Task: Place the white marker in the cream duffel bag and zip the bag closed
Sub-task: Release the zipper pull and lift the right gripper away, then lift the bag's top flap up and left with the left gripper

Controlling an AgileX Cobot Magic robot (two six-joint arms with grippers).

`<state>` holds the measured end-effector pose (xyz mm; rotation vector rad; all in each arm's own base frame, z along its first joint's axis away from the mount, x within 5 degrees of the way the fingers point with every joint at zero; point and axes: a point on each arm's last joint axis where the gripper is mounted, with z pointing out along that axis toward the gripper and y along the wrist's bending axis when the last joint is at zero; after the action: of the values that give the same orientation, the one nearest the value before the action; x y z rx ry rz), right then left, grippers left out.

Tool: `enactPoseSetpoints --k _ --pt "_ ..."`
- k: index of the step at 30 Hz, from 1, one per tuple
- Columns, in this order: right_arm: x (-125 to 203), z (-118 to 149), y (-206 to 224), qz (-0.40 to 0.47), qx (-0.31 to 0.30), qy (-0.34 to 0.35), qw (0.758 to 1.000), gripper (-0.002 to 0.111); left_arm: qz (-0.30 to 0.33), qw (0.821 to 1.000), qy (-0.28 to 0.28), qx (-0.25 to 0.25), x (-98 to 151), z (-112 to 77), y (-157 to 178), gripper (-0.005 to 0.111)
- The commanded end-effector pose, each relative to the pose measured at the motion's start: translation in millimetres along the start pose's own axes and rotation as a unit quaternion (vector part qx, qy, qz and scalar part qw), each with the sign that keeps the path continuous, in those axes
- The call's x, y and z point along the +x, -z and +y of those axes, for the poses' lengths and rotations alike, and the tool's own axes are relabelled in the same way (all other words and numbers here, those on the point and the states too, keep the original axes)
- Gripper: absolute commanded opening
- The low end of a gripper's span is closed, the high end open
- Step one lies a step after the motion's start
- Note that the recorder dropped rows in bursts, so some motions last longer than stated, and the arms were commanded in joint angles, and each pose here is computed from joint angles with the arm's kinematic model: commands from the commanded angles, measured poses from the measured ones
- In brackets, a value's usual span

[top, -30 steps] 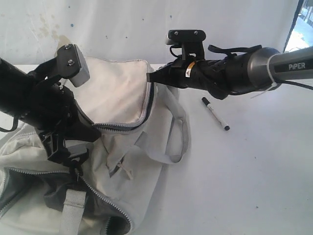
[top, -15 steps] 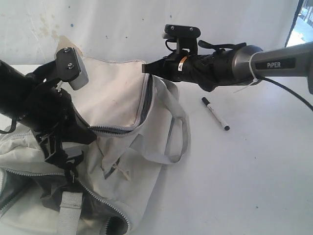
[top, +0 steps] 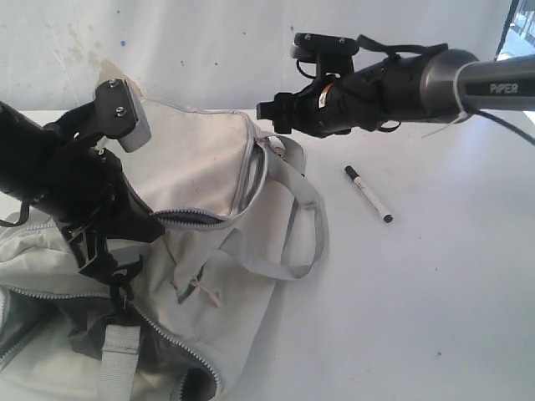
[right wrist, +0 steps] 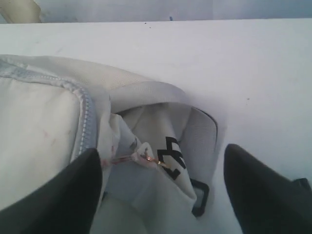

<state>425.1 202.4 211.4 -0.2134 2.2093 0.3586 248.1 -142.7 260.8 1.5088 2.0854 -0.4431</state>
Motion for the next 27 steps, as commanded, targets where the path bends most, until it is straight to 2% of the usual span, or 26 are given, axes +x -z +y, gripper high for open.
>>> enactPoseSetpoints --k 1,3,6,8,13,16,19,23,27 --pt "-13.7 4.5 28.4 0.027 0.014 0.030 0.999 0.066 -0.011 1.000 -0.006 -0.026 -3.2 3.0 4.2 0.000" --pt "-13.3 6.3 38.0 0.053 0.021 0.039 0.998 0.066 -0.010 1.000 -0.006 -0.025 -3.0 2.7 4.1 0.000" --pt "-10.0 5.5 48.9 0.098 0.037 0.050 0.993 0.066 -0.010 1.000 -0.006 -0.025 -3.0 2.7 4.1 0.009" --pt "-7.2 5.9 54.2 0.126 0.033 0.063 0.990 0.066 -0.010 1.000 -0.006 -0.025 -3.0 2.7 4.1 0.021" --pt "-0.6 12.2 65.0 0.180 -0.005 0.077 0.981 0.066 -0.010 1.000 -0.006 -0.025 -3.1 2.7 4.1 0.059" --pt "5.1 13.1 69.0 0.205 -0.012 0.067 0.976 0.066 -0.017 1.000 0.002 -0.022 -4.3 2.3 4.2 0.072" --pt "12.1 11.3 75.9 0.221 -0.011 0.066 0.973 0.066 -0.032 0.999 0.017 -0.016 -6.9 1.3 4.2 0.076" --pt "25.8 6.9 97.2 0.239 -0.011 0.079 0.968 0.066 -0.060 0.997 0.049 0.011 -12.7 -3.1 5.1 0.076" --pt "31.2 4.1 132.7 0.239 -0.012 0.081 0.968 0.066 -0.086 0.994 0.068 0.029 -17.8 -6.2 5.7 0.076"
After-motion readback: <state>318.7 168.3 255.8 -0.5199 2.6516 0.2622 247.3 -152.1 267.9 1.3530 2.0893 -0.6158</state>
